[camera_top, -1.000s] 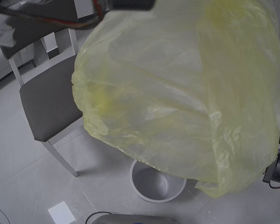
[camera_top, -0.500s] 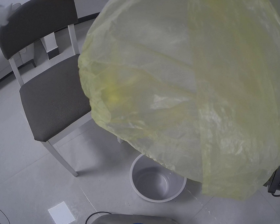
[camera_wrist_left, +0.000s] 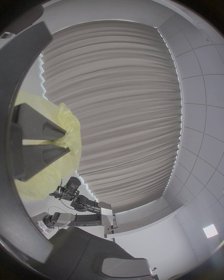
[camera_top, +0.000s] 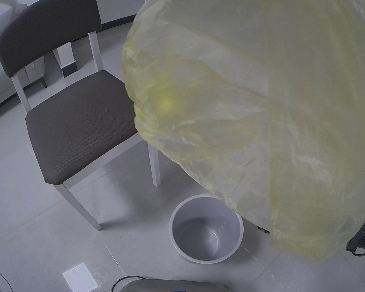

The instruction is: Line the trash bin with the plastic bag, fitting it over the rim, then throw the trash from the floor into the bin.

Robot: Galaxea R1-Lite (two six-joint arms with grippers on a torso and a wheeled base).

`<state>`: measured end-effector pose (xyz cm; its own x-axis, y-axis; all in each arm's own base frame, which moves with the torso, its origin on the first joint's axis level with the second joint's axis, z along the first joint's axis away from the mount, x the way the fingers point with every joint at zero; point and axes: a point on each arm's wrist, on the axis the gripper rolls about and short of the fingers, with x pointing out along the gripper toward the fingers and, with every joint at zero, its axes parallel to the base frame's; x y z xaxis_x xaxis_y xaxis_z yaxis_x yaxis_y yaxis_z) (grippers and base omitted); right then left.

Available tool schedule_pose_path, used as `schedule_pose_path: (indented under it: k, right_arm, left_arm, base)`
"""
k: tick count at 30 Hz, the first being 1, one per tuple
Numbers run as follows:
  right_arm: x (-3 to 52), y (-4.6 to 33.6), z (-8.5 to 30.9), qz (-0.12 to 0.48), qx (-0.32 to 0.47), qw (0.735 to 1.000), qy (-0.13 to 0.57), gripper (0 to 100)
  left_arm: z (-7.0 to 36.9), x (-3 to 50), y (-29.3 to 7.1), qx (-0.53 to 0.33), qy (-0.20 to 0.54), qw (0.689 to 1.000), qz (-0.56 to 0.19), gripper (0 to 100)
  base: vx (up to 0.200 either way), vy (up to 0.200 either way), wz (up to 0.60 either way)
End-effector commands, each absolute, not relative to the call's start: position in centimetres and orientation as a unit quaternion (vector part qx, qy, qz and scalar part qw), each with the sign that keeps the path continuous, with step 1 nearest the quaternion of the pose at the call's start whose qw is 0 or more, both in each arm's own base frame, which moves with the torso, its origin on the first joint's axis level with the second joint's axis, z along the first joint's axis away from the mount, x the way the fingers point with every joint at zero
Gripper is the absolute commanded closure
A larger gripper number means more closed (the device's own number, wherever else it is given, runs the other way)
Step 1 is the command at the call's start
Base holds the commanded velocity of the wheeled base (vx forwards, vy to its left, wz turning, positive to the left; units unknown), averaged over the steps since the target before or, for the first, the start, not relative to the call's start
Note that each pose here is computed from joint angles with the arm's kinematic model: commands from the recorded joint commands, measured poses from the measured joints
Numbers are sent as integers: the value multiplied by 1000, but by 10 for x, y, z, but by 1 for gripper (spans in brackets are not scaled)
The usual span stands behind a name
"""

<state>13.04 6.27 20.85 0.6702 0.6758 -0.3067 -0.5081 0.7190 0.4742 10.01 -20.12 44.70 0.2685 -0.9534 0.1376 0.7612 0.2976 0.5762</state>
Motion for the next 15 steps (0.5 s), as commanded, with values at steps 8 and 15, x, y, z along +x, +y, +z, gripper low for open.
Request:
schedule_pose_path:
  k: [8,15]
  right_arm:
    - [136,65,199,327,162,897,251,0]
    - [135,64,198,327,162,898,244,100]
  left_arm:
    - [447,102,-206,203,-236,769,-558,100]
    - [445,104,-208,205,-233,770,-558,100]
  base:
    - [0,0,0]
    - [0,0,0]
